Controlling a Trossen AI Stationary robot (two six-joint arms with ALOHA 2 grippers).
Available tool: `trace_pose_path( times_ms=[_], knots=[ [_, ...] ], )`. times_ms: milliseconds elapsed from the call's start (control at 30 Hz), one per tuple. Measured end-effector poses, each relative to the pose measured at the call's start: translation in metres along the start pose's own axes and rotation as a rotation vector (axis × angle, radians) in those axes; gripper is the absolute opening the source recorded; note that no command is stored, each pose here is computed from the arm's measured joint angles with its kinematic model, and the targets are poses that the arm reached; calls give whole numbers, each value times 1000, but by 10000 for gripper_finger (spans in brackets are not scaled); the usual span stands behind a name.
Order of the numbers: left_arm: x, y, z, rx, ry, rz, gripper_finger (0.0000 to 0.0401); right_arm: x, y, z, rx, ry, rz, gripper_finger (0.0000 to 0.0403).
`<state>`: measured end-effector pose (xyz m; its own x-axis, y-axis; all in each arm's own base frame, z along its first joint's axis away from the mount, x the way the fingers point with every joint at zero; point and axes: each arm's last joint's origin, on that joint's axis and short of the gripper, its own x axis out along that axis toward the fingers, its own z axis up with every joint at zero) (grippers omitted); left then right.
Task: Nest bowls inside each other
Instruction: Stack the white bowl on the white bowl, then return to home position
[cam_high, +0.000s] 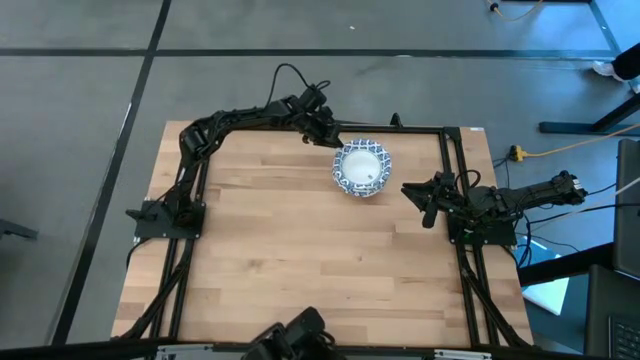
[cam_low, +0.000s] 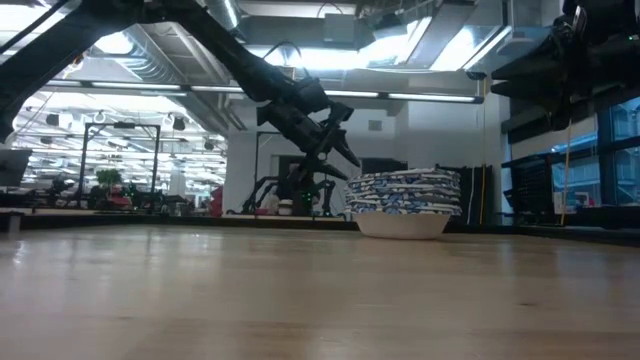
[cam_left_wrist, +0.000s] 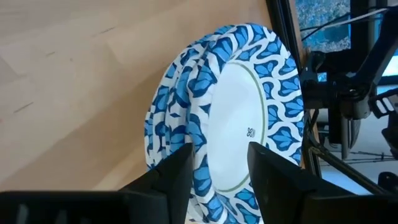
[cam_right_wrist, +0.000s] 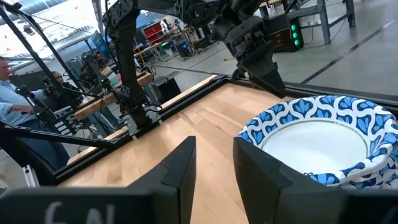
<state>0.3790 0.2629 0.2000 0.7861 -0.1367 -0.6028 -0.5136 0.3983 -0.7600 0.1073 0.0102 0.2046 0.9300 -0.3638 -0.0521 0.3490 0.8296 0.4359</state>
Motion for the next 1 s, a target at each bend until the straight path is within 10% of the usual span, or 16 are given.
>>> trace_pose_path(
  times_ms=[300,600,1000],
  knots=[
    [-14,-1,10,151,-65,-16,146,0,0,0,0,-1,-1,108],
    [-97,-73,15,504,-379,-87,146,0,0,1,3,-8,2,108],
    [-181,-154,-75,881,-577,-48,146,0,2,3,-7,-29,12,108]
  ],
)
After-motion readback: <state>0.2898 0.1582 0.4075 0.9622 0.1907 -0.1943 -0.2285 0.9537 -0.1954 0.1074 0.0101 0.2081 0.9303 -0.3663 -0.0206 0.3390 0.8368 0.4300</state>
